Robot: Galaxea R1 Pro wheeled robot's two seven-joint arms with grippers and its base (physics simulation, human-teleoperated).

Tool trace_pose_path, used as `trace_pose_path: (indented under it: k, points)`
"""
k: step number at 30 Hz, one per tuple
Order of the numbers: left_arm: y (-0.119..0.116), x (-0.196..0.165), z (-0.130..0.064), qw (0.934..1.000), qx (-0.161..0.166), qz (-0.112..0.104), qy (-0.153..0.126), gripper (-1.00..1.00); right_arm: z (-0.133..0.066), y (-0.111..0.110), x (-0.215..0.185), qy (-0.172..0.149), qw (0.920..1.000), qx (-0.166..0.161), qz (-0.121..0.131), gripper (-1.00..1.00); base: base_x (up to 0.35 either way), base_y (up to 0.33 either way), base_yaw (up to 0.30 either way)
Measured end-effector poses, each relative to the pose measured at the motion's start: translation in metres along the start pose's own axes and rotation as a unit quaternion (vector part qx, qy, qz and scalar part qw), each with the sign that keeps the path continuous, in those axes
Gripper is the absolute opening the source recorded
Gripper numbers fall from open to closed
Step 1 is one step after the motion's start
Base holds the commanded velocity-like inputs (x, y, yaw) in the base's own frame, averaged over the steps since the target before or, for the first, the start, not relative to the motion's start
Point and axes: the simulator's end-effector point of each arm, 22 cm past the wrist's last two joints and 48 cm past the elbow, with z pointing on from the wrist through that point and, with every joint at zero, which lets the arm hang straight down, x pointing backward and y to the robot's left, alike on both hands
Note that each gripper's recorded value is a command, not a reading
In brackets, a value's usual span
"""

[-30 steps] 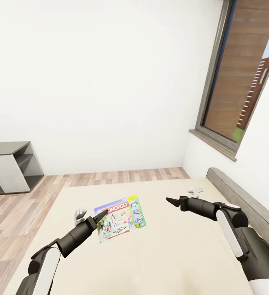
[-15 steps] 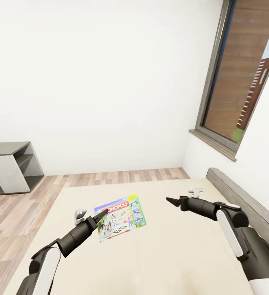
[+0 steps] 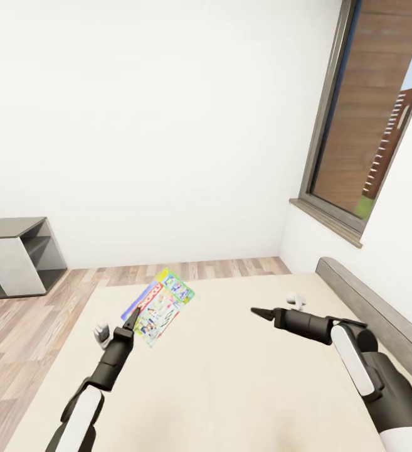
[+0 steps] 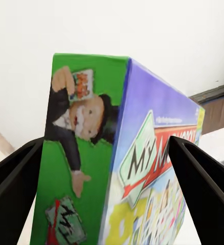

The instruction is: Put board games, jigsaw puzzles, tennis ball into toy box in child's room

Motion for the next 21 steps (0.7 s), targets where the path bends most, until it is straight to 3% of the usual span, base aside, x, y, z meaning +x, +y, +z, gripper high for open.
trace_pose_path:
  k: [3, 8, 18, 21]
  points:
    - [0.009, -0.006, -0.001, 0.9994, -0.007, -0.015, -0.029, -1.00, 0.002, 0.000, 0.006, 0.001, 0.9997, -0.011, 0.021, 1.00, 0.000, 0.000, 0.000]
    - [0.012, -0.004, 0.002, 0.9984, -0.011, -0.030, -0.047, -1.00, 0.006, 0.006, 0.010, -0.001, 0.9983, -0.031, 0.048, 1.00, 0.000, 0.000, 0.000]
    - [0.011, 0.036, 0.023, 0.9988, -0.013, -0.040, -0.027, -1.00, 0.019, 0.038, 0.022, -0.012, 0.9892, -0.097, 0.110, 1.00, 0.000, 0.000, 0.000]
    - [0.010, 0.046, 0.030, 0.9990, -0.012, -0.039, -0.019, -1.00, 0.022, 0.048, 0.025, -0.013, 0.9865, -0.114, 0.117, 1.00, 0.000, 0.000, 0.000]
